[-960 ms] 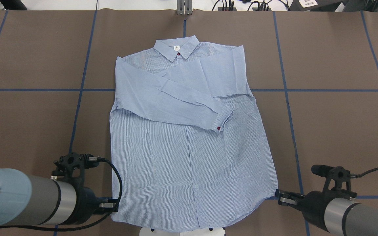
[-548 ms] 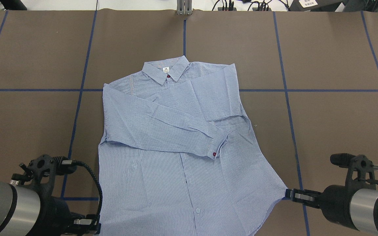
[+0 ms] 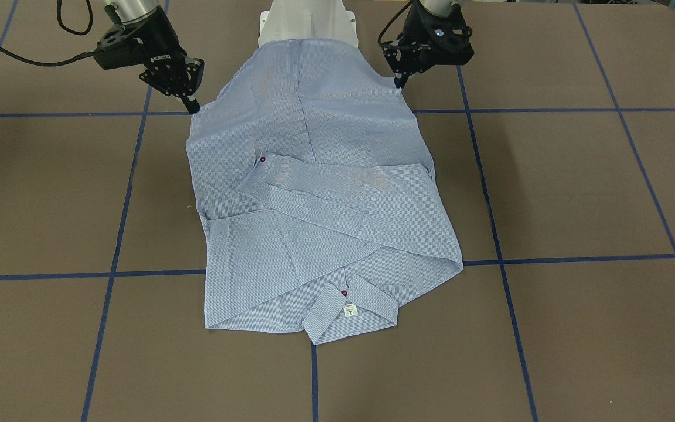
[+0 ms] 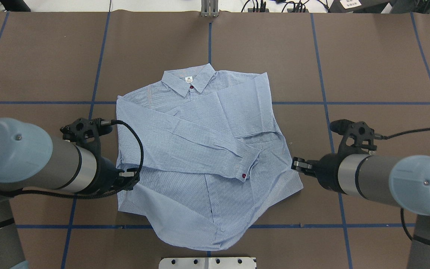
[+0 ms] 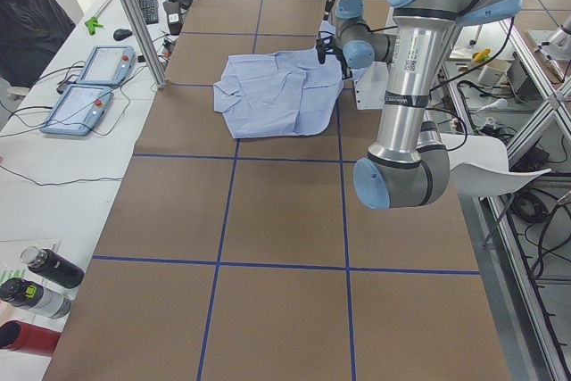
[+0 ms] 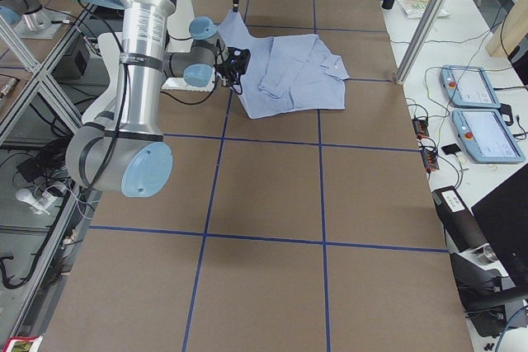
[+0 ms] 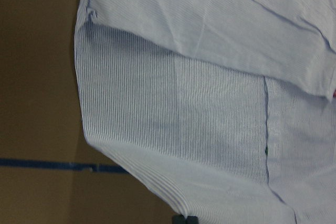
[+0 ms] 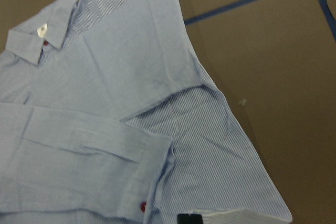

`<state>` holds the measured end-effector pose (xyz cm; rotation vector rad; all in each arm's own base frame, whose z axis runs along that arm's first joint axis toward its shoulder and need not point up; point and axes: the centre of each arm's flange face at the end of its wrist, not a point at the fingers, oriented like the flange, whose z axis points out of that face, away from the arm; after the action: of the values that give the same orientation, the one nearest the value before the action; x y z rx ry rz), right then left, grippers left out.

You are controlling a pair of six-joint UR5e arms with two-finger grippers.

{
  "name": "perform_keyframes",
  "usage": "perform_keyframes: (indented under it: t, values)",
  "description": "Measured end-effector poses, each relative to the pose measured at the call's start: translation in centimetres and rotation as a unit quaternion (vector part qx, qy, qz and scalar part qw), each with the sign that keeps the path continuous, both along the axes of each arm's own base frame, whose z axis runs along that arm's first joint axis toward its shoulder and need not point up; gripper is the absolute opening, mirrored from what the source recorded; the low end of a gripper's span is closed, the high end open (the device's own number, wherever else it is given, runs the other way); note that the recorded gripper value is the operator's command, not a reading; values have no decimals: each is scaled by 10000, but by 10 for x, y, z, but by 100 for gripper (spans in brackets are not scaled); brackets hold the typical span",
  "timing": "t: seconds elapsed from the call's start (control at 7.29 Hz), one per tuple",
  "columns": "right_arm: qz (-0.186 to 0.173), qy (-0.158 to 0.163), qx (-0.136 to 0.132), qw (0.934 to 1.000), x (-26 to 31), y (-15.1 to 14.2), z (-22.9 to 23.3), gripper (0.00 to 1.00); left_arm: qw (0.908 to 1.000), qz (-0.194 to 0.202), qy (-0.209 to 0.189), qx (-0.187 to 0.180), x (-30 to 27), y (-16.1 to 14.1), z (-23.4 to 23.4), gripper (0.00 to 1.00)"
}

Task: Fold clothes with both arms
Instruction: 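Lift the hem with both grippers and fold it toward the collar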

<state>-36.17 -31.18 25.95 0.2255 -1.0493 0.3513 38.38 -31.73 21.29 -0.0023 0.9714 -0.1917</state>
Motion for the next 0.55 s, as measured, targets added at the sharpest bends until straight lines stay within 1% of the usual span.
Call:
perform_keyframes:
  t: [0.14,0.27,0.41,0.55]
  values:
    - [185,132,87,9997,7,-39,-31,0,9993,-343,-94,119,-16,-33,2,0]
    - [337,248,131,9990,10,-71,-52,0,9977,-640,-147,168,-29,-62,2,0]
    - [465,358,122,9982,1,-102,-62,0,9952,-931,-245,197,-33,-91,2,0]
    - [560,476,103,9972,-9,-129,-66,0,9917,-1172,-465,258,-25,-118,9,0]
